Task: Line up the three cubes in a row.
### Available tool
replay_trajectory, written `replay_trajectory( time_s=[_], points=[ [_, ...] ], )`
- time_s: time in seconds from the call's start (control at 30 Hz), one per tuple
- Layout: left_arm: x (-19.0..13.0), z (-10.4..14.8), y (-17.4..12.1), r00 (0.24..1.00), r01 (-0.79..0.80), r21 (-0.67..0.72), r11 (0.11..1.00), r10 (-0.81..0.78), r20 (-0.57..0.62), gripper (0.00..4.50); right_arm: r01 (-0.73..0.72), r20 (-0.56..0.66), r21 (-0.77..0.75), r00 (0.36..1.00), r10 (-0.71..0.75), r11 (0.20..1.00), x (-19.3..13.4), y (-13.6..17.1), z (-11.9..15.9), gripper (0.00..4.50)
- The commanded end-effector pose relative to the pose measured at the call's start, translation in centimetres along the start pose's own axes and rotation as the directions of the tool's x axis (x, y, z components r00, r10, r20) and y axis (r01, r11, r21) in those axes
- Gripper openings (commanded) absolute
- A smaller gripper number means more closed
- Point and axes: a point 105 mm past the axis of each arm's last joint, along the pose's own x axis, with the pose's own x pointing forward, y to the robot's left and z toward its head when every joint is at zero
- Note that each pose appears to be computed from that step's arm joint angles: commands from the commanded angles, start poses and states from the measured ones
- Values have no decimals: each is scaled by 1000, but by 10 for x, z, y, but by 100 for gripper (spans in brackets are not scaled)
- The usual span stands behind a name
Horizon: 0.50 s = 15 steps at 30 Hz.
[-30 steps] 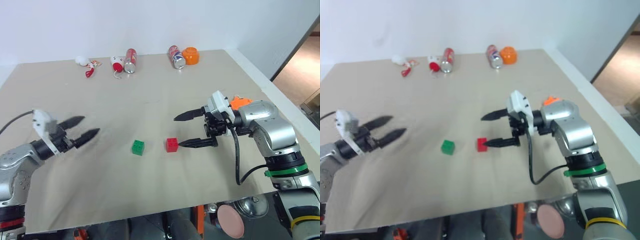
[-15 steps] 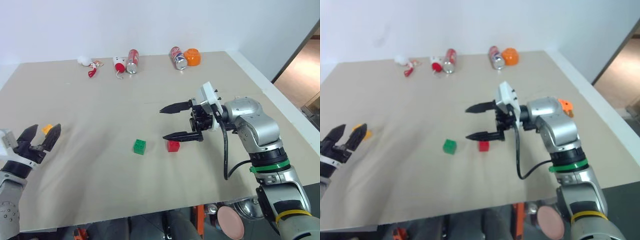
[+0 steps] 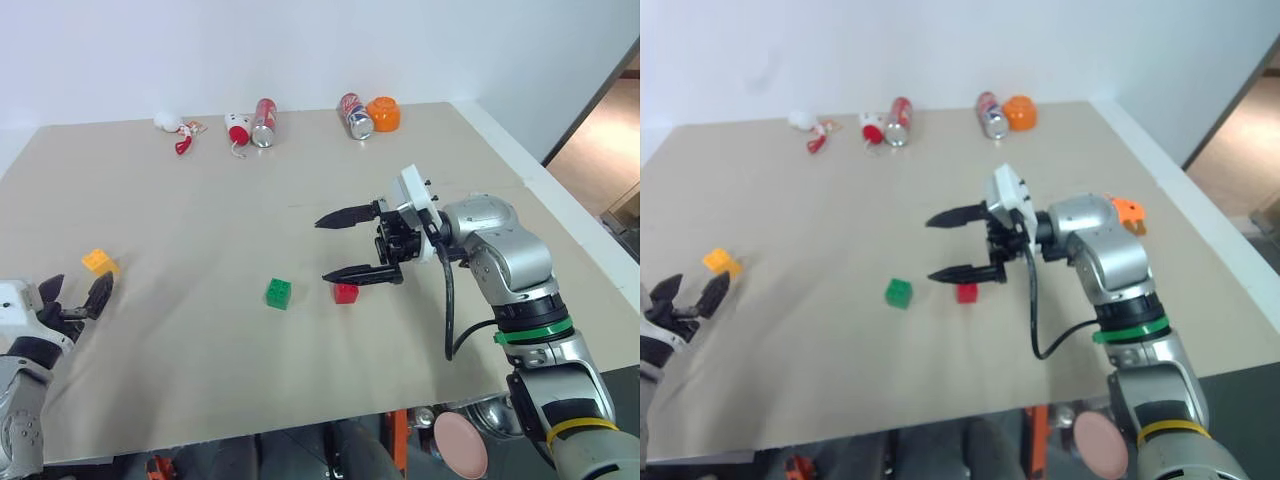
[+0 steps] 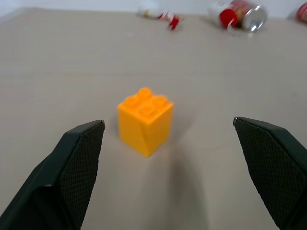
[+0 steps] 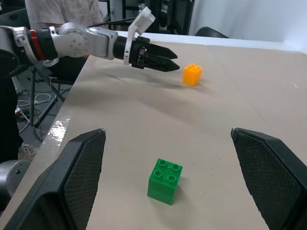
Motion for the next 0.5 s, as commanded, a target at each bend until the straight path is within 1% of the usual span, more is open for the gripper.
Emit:
replay_trajectory(
  time_s=[0.03,0.17,0.3,0.4,0.5],
  points=[
    [12,2,-2,999,52,84,995,-51,-13,445,2,4,-53,1000,-2,999,-2,4,11,434],
    [22,-1,6,999,42,97,994,-40,-25,445,20,-2,-49,1000,-20,999,-4,4,11,434],
    [28,-8,15,998,22,101,995,-17,-52,445,12,-4,-46,1000,-12,999,-6,12,13,434],
    [31,-5,24,999,-17,81,997,19,-35,445,19,5,-46,1000,-18,999,-4,14,16,434],
    [33,-5,26,999,-23,74,997,25,-29,445,48,35,-61,998,-46,997,1,11,22,434]
  ],
)
